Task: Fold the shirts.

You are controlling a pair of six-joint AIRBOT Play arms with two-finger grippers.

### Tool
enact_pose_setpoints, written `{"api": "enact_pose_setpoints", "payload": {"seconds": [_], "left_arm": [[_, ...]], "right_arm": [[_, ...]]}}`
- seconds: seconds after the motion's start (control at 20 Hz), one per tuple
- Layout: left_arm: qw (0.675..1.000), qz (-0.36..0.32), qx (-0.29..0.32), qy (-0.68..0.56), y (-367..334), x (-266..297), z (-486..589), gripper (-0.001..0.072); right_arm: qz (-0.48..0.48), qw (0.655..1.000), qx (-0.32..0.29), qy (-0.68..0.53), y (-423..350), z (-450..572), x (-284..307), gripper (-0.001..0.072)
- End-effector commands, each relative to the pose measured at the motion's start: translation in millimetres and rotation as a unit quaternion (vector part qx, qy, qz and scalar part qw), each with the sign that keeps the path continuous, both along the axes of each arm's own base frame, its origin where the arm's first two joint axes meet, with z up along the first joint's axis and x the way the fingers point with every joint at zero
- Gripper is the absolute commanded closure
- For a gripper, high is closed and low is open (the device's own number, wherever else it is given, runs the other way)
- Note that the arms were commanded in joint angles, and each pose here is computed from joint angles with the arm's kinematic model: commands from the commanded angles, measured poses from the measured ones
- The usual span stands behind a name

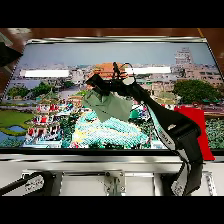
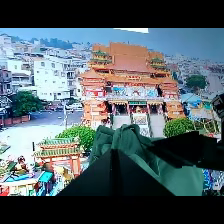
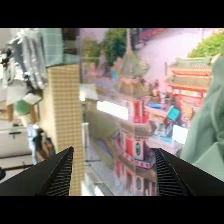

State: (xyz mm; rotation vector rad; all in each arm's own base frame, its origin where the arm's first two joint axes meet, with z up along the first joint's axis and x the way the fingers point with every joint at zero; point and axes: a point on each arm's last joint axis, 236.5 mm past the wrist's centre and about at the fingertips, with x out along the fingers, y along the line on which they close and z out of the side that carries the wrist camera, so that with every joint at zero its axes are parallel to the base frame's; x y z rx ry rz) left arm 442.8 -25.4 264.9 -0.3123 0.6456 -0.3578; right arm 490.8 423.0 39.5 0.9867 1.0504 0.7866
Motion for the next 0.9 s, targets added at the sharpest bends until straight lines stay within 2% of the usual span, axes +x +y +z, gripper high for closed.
{"api": "enact_pose_setpoints", "payload": {"seconds": [0.0,0.05,0.15,0.25,0.3,0.4,0.45,0.65,0.85], "left_arm": [[1.0,-0.017,0.003,0.011,-13.3,-1.4,-16.2,0.0671],[1.0,-0.017,0.003,0.017,-12.2,-1.6,-21.6,0.0671],[1.0,-0.017,0.009,0.022,-9.4,-2.2,-27.7,0.0671],[1.0,-0.016,0.012,0.022,-8.7,-2.2,-28.1,0.0671],[1.0,-0.016,0.012,0.022,-8.8,-2.1,-28.0,0.0671],[1.0,-0.016,0.012,0.022,-8.8,-2.1,-28.0,0.0671],[1.0,-0.016,0.012,0.022,-8.8,-2.1,-28.0,0.0671],[1.0,-0.017,0.011,0.022,-9.2,-2.2,-27.8,0.0671],[1.0,-0.02,0.01,0.021,-12.2,-2.1,-27.2,0.0671]], "right_arm": [[0.092,0.996,-0.012,-0.011,-28.5,20.0,-28.4,0.0087],[0.13,0.99,-0.056,0.0,-52.9,12.0,-43.0,0.0088],[0.168,0.965,-0.195,0.043,-124.5,-20.3,-63.4,0.0087],[0.167,0.914,-0.357,0.098,-218.6,-52.5,-75.7,0.0086],[0.161,0.891,-0.404,0.132,-256.6,-62.5,-81.7,0.0086],[0.148,0.891,-0.39,0.177,-279.1,-79.2,-90.9,0.0081],[0.137,0.9,-0.362,0.198,-278.4,-91.1,-95.7,0.0032],[0.077,0.932,-0.268,0.232,-249.4,-137.2,-101.4,0.0031],[0.028,0.96,-0.192,0.2,-203.2,-149.3,-71.8,0.0032]]}}
